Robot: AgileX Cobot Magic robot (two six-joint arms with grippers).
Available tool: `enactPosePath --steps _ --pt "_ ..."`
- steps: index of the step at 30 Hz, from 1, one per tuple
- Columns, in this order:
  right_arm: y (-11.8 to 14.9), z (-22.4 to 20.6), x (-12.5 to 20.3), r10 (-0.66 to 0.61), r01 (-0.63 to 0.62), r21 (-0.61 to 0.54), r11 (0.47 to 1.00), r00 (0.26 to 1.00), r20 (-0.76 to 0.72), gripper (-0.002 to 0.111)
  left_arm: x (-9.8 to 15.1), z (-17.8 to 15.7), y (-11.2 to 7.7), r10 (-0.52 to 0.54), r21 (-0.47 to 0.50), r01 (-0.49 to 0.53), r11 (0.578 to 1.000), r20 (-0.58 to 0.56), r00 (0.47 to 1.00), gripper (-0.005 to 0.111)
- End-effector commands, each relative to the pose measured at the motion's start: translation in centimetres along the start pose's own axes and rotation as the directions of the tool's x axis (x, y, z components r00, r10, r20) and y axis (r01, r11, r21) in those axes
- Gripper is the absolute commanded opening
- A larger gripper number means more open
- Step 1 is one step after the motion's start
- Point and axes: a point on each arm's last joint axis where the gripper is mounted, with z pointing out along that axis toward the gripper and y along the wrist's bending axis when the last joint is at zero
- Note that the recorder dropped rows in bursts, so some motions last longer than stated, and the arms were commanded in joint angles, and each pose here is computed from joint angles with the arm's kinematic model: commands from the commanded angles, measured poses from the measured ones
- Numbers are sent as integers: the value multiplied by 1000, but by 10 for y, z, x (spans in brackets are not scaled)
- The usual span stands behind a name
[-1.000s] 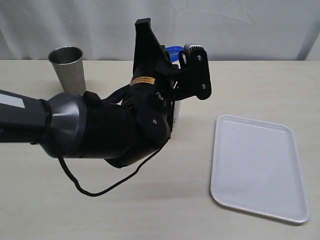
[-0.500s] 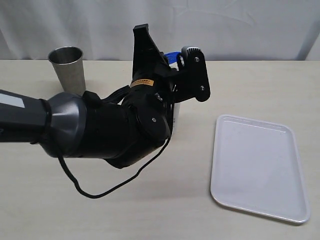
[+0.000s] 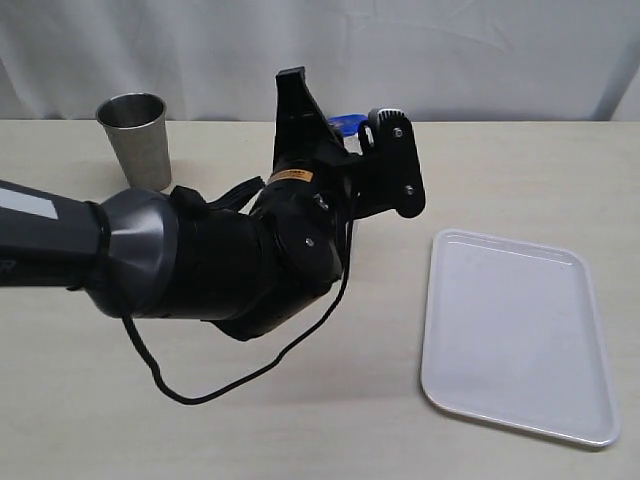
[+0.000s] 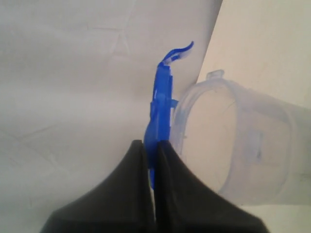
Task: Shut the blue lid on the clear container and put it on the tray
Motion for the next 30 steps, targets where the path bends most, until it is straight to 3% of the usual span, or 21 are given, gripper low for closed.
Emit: enactPosePath --steps 1,12,30 --pt "0 0 1 4 -4 -3 1000 1000 0 4 -2 -2 -5 24 35 -24 999 10 1000 0" --pt "0 0 1 4 -4 -3 1000 1000 0 4 -3 -3 -12 -15 107 14 994 10 1000 0" --pt "0 0 1 4 -4 -3 1000 1000 0 4 0 -2 -11 -28 96 29 995 -15 1000 0"
